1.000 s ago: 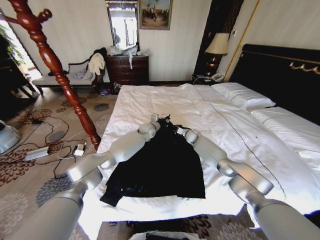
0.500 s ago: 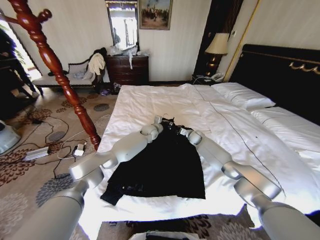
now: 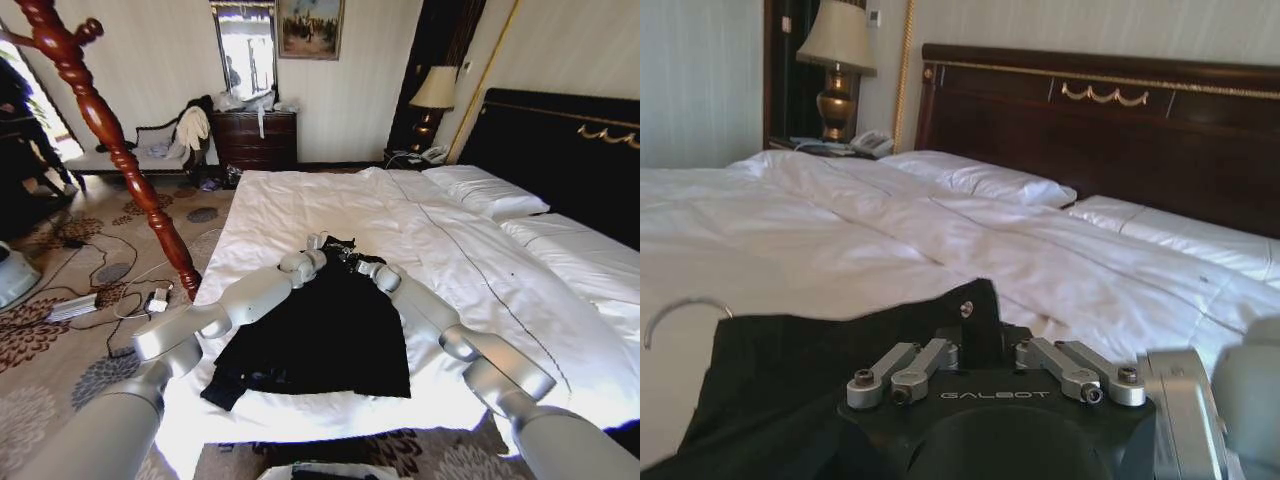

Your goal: Pick up the clothes from the bed and hang them on the clothes hanger.

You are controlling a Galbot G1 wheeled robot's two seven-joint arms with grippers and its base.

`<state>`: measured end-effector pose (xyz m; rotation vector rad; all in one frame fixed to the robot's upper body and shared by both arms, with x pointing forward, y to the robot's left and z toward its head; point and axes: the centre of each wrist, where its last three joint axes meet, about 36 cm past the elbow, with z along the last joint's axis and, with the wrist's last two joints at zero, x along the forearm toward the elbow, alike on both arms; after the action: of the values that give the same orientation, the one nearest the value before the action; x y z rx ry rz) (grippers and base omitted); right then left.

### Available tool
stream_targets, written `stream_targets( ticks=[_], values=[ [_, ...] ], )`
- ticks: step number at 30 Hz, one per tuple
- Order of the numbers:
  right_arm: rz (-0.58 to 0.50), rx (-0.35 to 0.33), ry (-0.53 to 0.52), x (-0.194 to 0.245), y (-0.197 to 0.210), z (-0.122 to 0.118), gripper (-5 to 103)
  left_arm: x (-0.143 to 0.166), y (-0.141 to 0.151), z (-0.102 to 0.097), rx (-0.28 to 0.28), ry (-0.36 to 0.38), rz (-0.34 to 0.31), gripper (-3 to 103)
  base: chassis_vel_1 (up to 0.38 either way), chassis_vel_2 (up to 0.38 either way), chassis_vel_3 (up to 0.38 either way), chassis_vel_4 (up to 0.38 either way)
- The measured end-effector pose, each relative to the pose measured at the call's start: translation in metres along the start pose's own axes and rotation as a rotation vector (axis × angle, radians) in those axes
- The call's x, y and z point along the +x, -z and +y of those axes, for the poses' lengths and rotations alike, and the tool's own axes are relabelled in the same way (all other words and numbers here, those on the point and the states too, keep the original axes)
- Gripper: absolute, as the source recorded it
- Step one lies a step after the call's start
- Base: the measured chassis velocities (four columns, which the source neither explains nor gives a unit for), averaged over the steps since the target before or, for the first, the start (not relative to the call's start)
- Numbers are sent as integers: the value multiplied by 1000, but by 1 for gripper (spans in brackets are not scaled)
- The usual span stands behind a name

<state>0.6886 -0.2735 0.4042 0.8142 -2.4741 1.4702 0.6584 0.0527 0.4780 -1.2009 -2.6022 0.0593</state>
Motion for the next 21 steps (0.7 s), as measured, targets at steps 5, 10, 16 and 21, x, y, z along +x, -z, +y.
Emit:
stream_targets(
  ticks=[5, 10, 16, 21],
  values=[
    [-12, -24, -6, -1, 3, -1, 22, 7, -17, 4, -27, 13, 40, 42, 0, 0, 0, 0],
    [-6, -31, -9, 1, 0, -3, 22, 18, -17, 8, -81, 12, 40, 58, 0, 0, 0, 0],
    [3, -37, -14, 2, -6, -3, 22, 44, -19, 15, -132, 17, 15, 80, 0, 0, 0, 0],
    [-3, -41, -28, 3, -8, -2, 22, 62, -13, 22, -155, 39, -19, 99, 0, 0, 0, 0]
  ],
)
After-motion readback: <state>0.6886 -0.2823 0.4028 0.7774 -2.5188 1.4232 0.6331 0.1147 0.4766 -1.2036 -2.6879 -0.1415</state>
